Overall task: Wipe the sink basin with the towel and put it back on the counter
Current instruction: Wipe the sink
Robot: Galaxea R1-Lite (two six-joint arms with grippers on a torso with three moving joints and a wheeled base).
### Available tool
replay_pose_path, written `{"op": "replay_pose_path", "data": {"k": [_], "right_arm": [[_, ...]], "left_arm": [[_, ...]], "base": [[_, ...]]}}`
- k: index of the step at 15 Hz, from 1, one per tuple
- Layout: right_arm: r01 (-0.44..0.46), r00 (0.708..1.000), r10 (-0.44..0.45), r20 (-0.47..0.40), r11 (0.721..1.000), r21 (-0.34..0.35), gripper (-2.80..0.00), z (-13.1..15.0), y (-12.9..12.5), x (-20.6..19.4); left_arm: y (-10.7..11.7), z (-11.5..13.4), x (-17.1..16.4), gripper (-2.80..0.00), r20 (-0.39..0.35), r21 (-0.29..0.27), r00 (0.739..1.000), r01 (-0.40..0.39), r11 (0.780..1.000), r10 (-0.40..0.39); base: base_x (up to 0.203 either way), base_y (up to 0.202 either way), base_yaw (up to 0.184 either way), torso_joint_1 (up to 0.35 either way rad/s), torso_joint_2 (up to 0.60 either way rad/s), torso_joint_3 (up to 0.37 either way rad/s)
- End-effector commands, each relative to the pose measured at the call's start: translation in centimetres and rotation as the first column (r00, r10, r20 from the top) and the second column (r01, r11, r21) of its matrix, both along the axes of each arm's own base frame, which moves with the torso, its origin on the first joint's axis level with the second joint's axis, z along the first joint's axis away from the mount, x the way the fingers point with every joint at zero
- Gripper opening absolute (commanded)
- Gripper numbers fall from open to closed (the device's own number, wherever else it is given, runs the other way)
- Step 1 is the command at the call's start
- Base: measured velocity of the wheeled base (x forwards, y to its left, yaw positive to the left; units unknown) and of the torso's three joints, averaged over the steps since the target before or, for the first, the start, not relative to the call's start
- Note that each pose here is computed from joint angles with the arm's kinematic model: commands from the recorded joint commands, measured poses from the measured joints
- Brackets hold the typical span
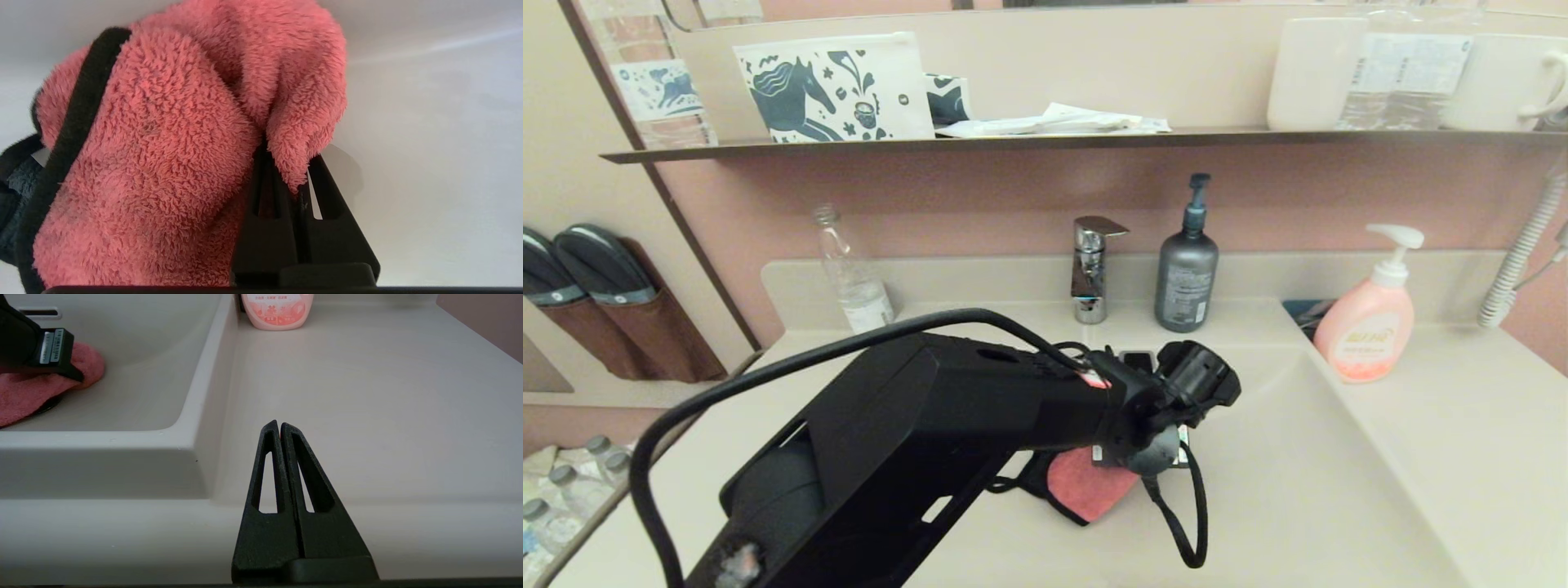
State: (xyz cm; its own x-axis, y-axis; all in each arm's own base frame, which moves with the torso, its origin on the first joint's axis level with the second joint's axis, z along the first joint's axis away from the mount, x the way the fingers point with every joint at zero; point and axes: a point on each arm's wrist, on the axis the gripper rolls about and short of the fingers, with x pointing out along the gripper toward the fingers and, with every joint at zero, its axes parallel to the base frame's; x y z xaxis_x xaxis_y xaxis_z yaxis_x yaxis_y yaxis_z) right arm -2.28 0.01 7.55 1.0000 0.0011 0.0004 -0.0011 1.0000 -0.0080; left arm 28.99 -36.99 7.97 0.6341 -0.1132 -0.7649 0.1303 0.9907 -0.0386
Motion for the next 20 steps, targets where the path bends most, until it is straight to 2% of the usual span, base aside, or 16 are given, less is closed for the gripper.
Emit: {"op": "replay_pose_path", "data": {"k": [1,7,8,15,17,20], "right_arm": [[0.0,1.0,0.0,0.0,1.0,0.0,-2.8,0.0,0.0,0.0],[0.0,1.0,0.0,0.0,1.0,0.0,-2.8,0.0,0.0,0.0],[0.0,1.0,0.0,0.0,1.0,0.0,-2.8,0.0,0.0,0.0],[0.0,1.0,0.0,0.0,1.0,0.0,-2.8,0.0,0.0,0.0],[0.0,1.0,0.0,0.0,1.0,0.0,-2.8,0.0,0.0,0.0],[0.0,1.0,0.0,0.0,1.0,0.0,-2.8,0.0,0.0,0.0]], "left_arm": [[-1.1,-0.4,-0.2,-2.8,0.006,-0.004,1.0,0.011,1.0,-0.011],[-2.0,-0.2,-1.6,-2.8,0.005,-0.009,0.999,0.043,0.999,-0.043],[-2.0,0.0,-2.1,-2.8,-0.008,0.003,0.999,0.046,0.999,-0.046],[-1.0,-0.1,-6.2,-2.8,-0.169,0.151,0.985,0.01,0.988,0.016],[-0.2,-0.5,-7.0,-2.8,-0.218,0.216,0.975,0.017,0.976,0.031],[1.1,-0.5,-7.6,-2.8,-0.243,0.261,0.968,0.008,0.965,0.057]], "base": [[0.0,0.0,0.0,0.0,0.0,0.0],[0.0,0.0,0.0,0.0,0.0,0.0],[0.0,0.0,0.0,0.0,0.0,0.0],[0.0,0.0,0.0,0.0,0.0,0.0],[0.0,0.0,0.0,0.0,0.0,0.0],[0.0,0.0,0.0,0.0,0.0,0.0]]}}
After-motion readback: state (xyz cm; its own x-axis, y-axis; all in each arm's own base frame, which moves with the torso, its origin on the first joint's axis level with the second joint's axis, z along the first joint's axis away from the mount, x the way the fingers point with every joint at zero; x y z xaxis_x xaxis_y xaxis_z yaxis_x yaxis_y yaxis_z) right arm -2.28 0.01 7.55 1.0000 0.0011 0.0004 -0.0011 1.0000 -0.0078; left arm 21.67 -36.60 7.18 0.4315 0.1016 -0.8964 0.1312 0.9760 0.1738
